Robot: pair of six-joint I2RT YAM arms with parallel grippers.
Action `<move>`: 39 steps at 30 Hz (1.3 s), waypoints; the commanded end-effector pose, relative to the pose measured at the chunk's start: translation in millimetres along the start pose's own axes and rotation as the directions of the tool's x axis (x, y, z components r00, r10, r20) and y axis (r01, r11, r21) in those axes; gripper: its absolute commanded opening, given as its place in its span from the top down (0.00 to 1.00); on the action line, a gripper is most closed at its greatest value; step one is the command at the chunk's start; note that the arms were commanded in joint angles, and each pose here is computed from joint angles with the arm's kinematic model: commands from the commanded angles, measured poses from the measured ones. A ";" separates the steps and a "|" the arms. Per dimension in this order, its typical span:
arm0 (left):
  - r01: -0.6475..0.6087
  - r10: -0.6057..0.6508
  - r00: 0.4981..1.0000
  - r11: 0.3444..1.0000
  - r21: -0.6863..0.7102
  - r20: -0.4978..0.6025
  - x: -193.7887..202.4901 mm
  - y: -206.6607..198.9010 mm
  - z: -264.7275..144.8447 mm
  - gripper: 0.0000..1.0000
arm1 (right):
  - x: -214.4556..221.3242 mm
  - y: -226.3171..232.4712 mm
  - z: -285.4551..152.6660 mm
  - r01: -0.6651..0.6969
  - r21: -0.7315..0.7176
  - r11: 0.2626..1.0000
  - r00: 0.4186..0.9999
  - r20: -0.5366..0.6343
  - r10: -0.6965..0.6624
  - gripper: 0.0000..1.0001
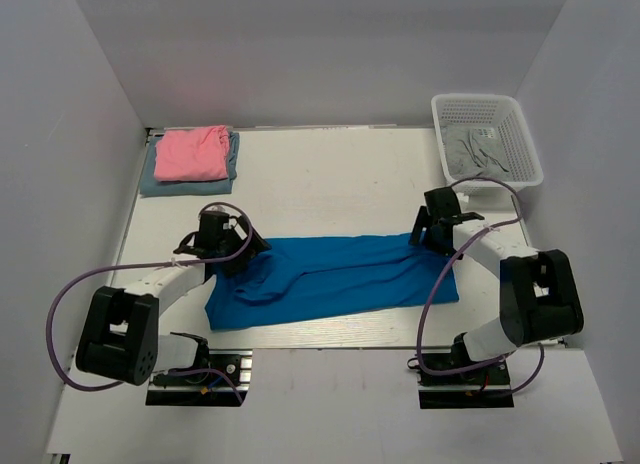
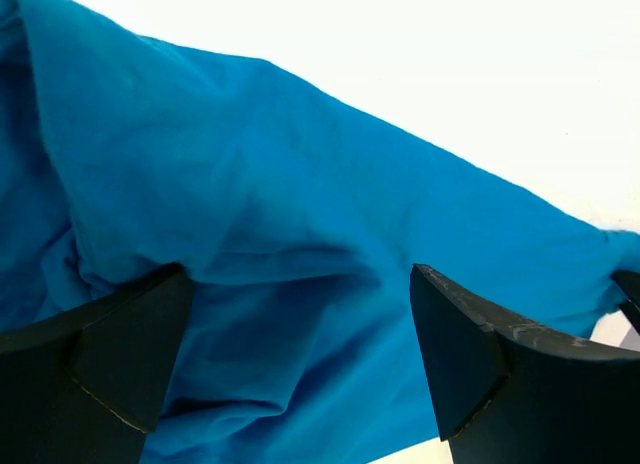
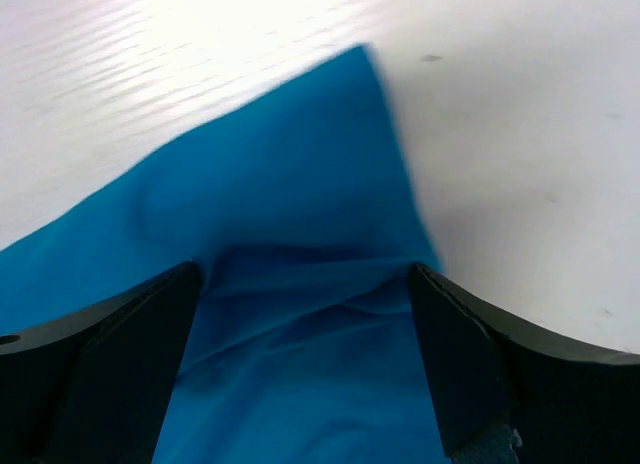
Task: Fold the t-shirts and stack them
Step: Fold the other side of the tshirt into a rectangle, then rotate the tshirt 90 degrees
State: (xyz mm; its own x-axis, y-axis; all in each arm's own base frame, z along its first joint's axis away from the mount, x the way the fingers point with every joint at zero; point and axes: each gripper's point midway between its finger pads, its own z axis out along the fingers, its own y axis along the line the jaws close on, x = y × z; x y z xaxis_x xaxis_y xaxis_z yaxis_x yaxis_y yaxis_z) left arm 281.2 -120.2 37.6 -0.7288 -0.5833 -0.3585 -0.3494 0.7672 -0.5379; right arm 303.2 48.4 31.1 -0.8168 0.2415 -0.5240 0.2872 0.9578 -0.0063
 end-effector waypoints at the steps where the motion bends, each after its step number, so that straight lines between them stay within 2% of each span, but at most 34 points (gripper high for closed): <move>1: 0.009 -0.011 1.000 0.988 -0.156 -0.012 14.1 41.7 -2.0 0.00 | -7.8 -35.3 -4.2 -0.109 0.136 0.985 0.994 0.012 0.108 0.10; 5: 0.009 -0.009 1.000 0.985 -0.171 0.003 9.9 42.7 -2.5 0.00 | -16.1 -40.2 -11.5 -0.119 0.097 0.988 0.993 0.037 0.116 0.10; 6: 0.009 -0.007 1.000 0.987 -0.160 0.014 5.0 37.2 -3.0 0.00 | -26.1 -34.5 -16.7 -0.120 0.050 0.991 0.990 0.075 0.116 0.10; 7: -0.005 0.010 1.000 0.990 -0.140 0.030 -3.8 28.0 -4.1 0.00 | -25.6 -15.6 -24.0 -0.097 -0.066 0.993 0.993 0.060 0.101 0.10; 9: -0.017 0.025 0.997 0.994 -0.105 0.075 -23.4 8.7 -7.6 0.00 | -29.9 6.0 -38.6 -0.007 -0.217 0.976 0.996 0.088 0.027 0.10; 11: -0.055 0.060 0.995 0.996 -0.065 0.077 -28.6 -7.0 -10.4 0.00 | -35.5 16.5 -49.5 0.023 -0.280 0.960 0.993 0.120 0.011 0.10; 14: -0.095 0.093 0.990 0.995 0.022 0.108 -40.5 -32.2 -21.3 0.00 | -31.1 34.5 -62.2 0.070 -0.394 0.916 0.989 0.147 -0.013 0.10; 16: -0.102 0.094 0.987 0.993 0.053 0.129 -43.3 -39.7 -32.4 0.00 | -40.0 48.3 -73.2 0.102 -0.470 0.877 0.978 0.209 -0.001 0.10; 19: -0.097 0.086 0.988 0.992 0.076 0.130 -35.5 -37.2 -41.7 0.00 | -23.7 72.9 -78.9 0.138 -0.600 0.788 0.983 0.180 -0.035 0.10; 22: -0.096 0.088 0.993 0.991 0.095 0.083 -12.4 -23.0 -39.7 0.00 | -17.8 86.0 -78.0 0.147 -0.641 0.754 0.986 0.151 -0.064 0.10; 25: -0.078 0.075 0.996 0.993 0.087 0.042 7.5 -5.8 -34.0 0.00 | -11.2 91.3 -66.9 0.131 -0.640 0.757 0.991 0.115 -0.075 0.10; 31: -0.051 0.051 0.998 0.999 0.020 -0.046 31.2 21.4 -9.3 0.00 | 7.9 86.3 -35.9 0.050 -0.573 0.818 0.998 0.006 -0.057 0.10; 35: -0.049 0.049 0.999 0.996 -0.075 0.000 2.0 22.7 13.9 0.00 | 41.5 86.6 -25.5 0.052 -0.550 0.834 0.995 -0.048 -0.093 0.10; 37: -0.048 0.047 0.999 0.994 -0.095 -0.011 -5.8 22.3 28.0 0.00 | 55.6 88.0 -26.3 0.047 -0.541 0.840 0.993 -0.065 -0.098 0.10; 39: -0.057 0.056 0.998 0.980 -0.191 -0.006 -22.7 29.0 52.7 0.00 | 81.9 77.5 -24.4 0.023 -0.514 0.858 0.988 -0.122 -0.099 0.10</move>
State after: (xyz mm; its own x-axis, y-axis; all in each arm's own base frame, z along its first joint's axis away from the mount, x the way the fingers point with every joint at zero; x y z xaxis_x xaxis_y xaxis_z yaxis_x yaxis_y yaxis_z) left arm 313.3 -125.1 34.1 -0.7384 -0.5527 -0.3864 -0.3157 0.7896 -0.5262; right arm 279.1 148.7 32.9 -0.8527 0.1472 -0.5013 -0.0993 0.8963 0.4322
